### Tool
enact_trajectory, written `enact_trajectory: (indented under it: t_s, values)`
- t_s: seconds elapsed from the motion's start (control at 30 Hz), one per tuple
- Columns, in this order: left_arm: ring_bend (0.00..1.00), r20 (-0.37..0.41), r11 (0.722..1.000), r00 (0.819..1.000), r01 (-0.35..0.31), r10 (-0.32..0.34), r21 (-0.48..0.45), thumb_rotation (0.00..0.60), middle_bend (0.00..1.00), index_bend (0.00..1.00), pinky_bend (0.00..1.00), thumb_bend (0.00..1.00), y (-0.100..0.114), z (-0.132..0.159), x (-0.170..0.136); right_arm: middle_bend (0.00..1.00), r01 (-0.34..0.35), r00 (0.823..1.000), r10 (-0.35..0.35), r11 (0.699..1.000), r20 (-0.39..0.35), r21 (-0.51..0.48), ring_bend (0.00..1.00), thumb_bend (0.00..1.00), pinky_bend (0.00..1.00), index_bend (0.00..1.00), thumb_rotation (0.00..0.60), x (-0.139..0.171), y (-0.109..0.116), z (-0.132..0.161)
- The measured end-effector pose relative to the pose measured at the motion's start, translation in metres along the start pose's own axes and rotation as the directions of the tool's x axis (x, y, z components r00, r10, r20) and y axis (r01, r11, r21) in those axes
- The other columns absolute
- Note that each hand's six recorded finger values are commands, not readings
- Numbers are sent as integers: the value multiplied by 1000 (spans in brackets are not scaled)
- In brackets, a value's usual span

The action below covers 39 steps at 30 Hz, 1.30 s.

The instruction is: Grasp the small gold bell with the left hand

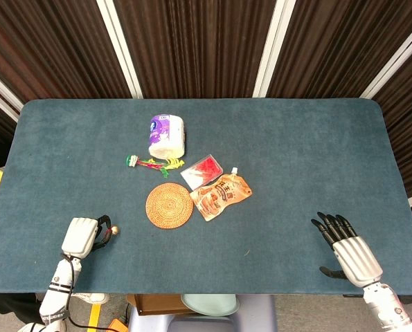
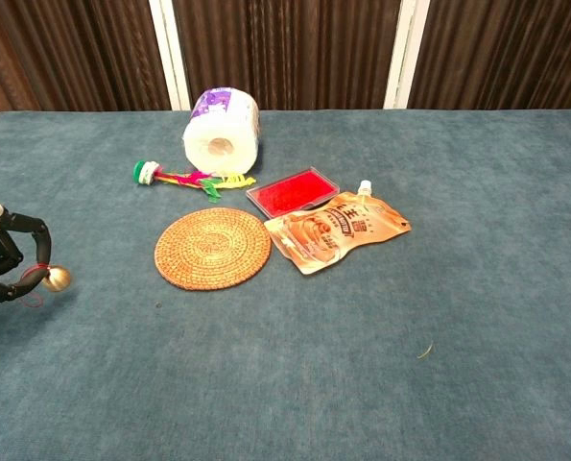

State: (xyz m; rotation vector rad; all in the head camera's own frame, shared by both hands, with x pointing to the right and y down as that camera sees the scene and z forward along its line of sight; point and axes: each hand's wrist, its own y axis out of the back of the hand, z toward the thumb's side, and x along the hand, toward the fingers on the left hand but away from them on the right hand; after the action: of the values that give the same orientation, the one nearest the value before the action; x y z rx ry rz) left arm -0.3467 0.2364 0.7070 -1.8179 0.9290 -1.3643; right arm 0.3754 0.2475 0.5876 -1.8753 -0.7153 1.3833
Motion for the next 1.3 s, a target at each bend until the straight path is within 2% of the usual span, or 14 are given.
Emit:
enact_trajectory:
  t_s: [0.27, 0.33, 0.47, 0.53, 0.77, 0.83, 0.9, 0.97, 1.03, 1.07, 1.13, 1.2, 1.3]
  values:
    - [1000, -2, 999, 999, 49, -49, 18, 600, 1000, 668, 1000, 471, -11, -2, 1, 0, -2, 1000, 2, 1000, 0, 1, 0, 178, 0, 0, 600, 0, 0, 0]
    - [1000, -1, 997, 997, 72, -72, 34, 600, 1000, 577, 1000, 466, -14, -3, 0, 0, -6, 1000, 6, 1000, 0, 1, 0, 177, 0, 0, 600, 0, -1, 0]
    - [1000, 3, 996, 997, 81, -81, 35, 600, 1000, 314, 1000, 454, -13, -2, -1, 0, -5, 1000, 5, 1000, 0, 1, 0, 177, 0, 0, 600, -1, 0, 0]
    - [1000, 7, 996, 996, 85, -85, 31, 600, 1000, 244, 1000, 450, -11, -1, -2, 0, -4, 1000, 4, 1000, 1, 0, 0, 178, 0, 0, 600, -1, 0, 0]
    - [1000, 27, 995, 995, 96, -97, 31, 600, 994, 96, 1000, 431, -3, 5, -9, 0, 1, 1000, -1, 1000, 1, -2, 0, 177, 0, 0, 600, 0, 1, 0]
    - [985, 36, 996, 996, 80, -81, 27, 600, 929, 72, 981, 426, 6, 6, -12, 0, 3, 1000, -3, 1000, 0, -2, 0, 177, 0, 0, 600, 1, 1, 0]
    - [880, 41, 998, 998, 50, -51, 21, 600, 734, 80, 894, 420, 21, 5, -19, 0, 7, 1000, -7, 1000, 1, -2, 0, 177, 0, 0, 600, 1, 2, 0]
    - [680, 39, 1000, 999, 22, -23, 19, 600, 475, 123, 740, 416, 38, 0, -27, 0, 9, 1000, -9, 1000, 7, -3, 0, 177, 0, 0, 600, 2, 3, -1]
    - [393, 26, 1000, 1000, -12, 11, 10, 600, 253, 113, 522, 418, 59, -8, -41, 0, 10, 1000, -10, 1000, 13, 3, 0, 177, 0, 0, 600, 3, 4, -2]
    - [171, 17, 1000, 1000, -25, 25, 1, 600, 110, 81, 313, 418, 68, -12, -49, 0, 11, 1000, -11, 1000, 17, 8, 0, 177, 0, 0, 600, 3, 4, -3]
    - [1, -13, 999, 999, -48, 48, -20, 600, 2, 51, 88, 418, 90, -25, -69, 0, 14, 999, -15, 1000, 30, 21, 0, 177, 0, 0, 600, 4, 5, -4]
    - [0, -52, 996, 995, -89, 87, -29, 600, 0, 63, 35, 418, 110, -39, -90, 0, 25, 998, -26, 999, 49, 26, 0, 177, 0, 0, 600, 4, 6, -7]
    - [0, -116, 989, 983, -144, 140, -32, 600, 0, 77, 4, 416, 127, -54, -119, 0, 43, 997, -46, 998, 69, 37, 0, 177, 0, 0, 600, 4, 9, -9]
